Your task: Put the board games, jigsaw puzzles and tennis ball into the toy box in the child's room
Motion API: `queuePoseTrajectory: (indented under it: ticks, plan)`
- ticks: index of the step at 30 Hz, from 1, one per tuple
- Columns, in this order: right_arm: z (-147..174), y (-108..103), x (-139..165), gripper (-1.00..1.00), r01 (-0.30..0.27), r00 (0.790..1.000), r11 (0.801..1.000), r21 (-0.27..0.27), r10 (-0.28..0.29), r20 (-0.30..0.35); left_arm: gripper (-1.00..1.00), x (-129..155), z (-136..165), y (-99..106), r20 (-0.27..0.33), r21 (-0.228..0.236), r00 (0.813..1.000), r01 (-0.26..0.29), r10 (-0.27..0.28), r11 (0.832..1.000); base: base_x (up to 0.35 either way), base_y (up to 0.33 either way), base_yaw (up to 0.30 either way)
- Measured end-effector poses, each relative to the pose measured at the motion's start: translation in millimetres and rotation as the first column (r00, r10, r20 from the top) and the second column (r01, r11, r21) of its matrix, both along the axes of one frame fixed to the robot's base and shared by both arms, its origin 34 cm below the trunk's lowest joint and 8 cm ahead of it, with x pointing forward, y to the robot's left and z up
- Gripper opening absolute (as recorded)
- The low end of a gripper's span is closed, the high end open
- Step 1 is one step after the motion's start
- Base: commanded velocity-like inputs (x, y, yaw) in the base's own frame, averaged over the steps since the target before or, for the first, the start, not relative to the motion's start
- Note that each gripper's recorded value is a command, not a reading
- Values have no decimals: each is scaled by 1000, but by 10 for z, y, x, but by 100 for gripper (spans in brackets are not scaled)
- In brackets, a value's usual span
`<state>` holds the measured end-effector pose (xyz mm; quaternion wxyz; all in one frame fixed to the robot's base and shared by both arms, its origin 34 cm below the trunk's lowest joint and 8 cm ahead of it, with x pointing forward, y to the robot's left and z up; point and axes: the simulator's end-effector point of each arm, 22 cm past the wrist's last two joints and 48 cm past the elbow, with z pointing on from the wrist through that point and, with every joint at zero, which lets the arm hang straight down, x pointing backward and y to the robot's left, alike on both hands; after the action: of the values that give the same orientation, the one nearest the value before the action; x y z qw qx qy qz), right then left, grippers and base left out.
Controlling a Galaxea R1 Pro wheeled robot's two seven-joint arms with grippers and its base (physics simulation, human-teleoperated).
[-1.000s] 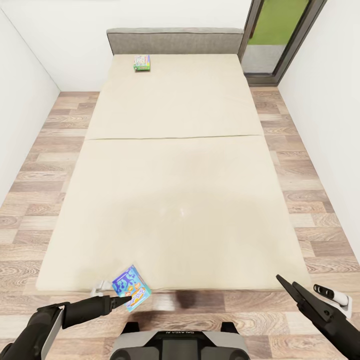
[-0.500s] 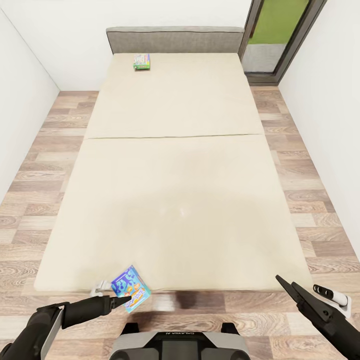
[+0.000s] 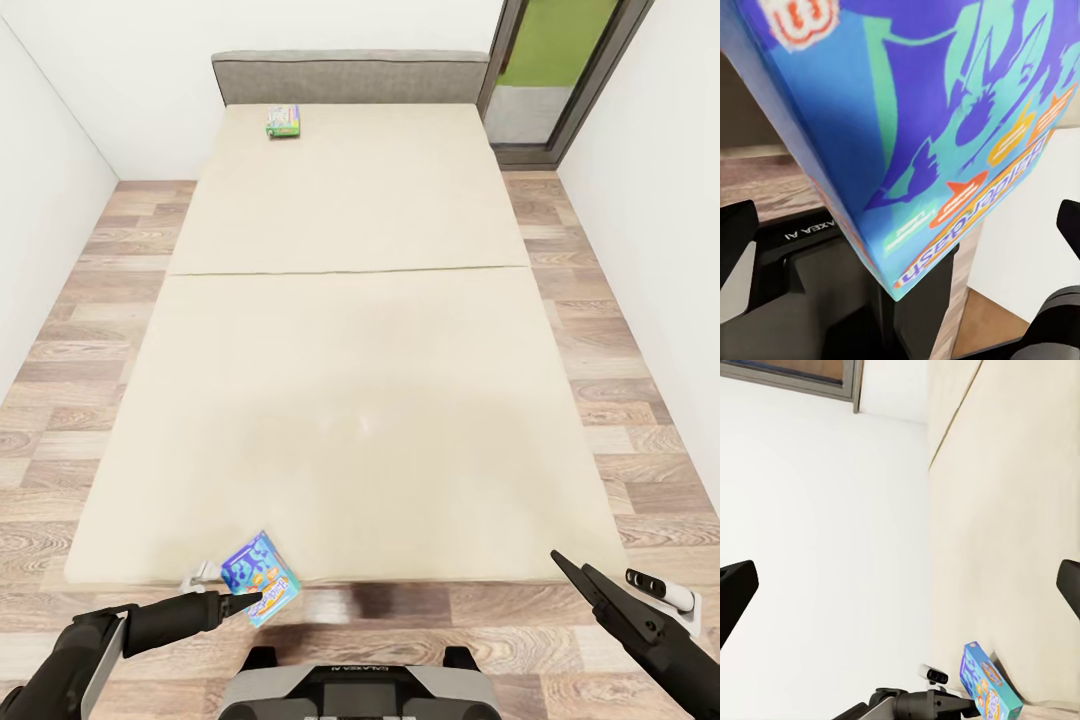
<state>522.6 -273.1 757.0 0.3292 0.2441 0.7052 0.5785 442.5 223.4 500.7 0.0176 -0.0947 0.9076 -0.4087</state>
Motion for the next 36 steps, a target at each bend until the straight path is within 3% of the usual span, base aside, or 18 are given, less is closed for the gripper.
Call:
queuePoseTrajectory:
  ticks: [25, 29, 36]
  plan:
    - [1, 1, 0, 100, 0, 1000, 1000, 0, 0, 0, 100, 2, 9, -10, 1, -5, 1000, -1, 1, 1000, 13, 0, 0]
    - [-1, 2, 0, 100, -1, 1000, 1000, 0, 1, 0, 100, -77, -6, -6, -31, -1, 999, 11, -12, 1000, 93, 0, 0]
    - [0, 2, 1, 100, -1, 1000, 1000, 0, 1, 0, 100, -134, -4, -11, -36, -4, 999, 9, -9, 1000, 36, 0, 0]
